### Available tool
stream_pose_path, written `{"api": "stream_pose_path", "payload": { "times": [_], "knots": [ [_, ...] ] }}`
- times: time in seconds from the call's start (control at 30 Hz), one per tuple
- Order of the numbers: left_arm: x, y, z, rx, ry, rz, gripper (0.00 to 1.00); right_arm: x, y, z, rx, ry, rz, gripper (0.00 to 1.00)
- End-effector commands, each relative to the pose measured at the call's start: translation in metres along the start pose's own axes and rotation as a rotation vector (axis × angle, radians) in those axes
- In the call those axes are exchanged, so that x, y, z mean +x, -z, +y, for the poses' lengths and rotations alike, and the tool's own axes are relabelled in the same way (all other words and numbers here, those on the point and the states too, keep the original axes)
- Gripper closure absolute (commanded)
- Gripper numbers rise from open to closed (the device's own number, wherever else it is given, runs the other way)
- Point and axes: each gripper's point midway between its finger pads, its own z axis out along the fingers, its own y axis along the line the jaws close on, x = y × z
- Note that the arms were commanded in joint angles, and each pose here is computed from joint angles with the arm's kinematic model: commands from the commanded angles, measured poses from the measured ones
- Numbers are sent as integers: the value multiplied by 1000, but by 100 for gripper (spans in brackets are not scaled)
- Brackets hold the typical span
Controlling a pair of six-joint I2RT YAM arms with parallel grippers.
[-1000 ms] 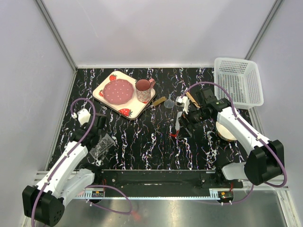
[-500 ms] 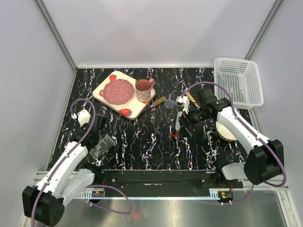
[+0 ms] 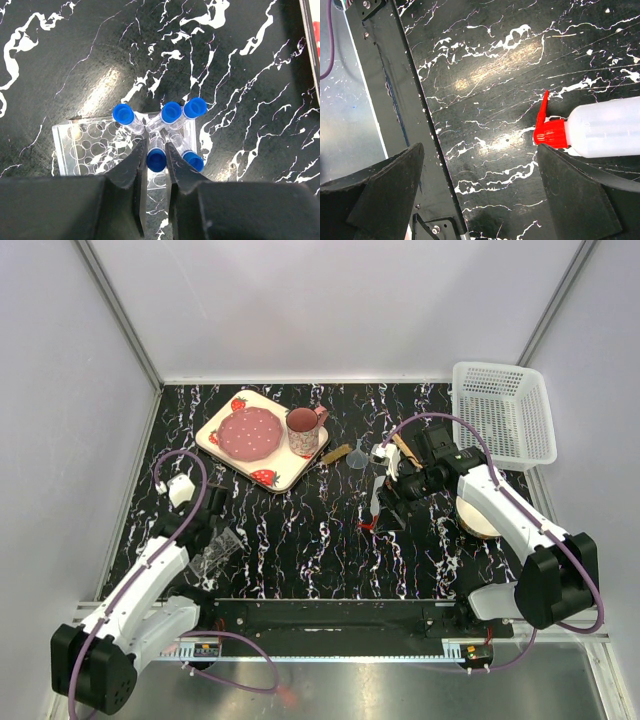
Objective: Organize the chemistry lab equipment
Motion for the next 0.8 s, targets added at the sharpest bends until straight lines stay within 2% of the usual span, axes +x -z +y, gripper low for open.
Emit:
{"api": "stream_pose_path", "payload": {
  "times": [0.0, 0.1, 0.37, 0.57, 0.67, 0.77],
  "knots": [
    [-4, -3, -6, 18, 6, -15, 80, -5, 0, 1, -16, 25, -23, 0],
    [-5, 0, -7, 29, 15, -18, 76, -5, 0, 0, -17, 25, -22, 0],
    [-23, 24, -10, 83, 52, -52, 55, -4, -1, 1, -24, 19, -20, 0],
    [-34, 44, -11, 129, 75, -67, 51, -3, -1, 1, -26, 16, -16, 0],
    [-39, 54, -15, 168, 69, -65, 45, -3, -1, 0, -26, 17, -15, 0],
    [-42, 63, -22, 219, 49, -61, 34, -3, -2, 2, -32, 20, -16, 0]
  ]
}}
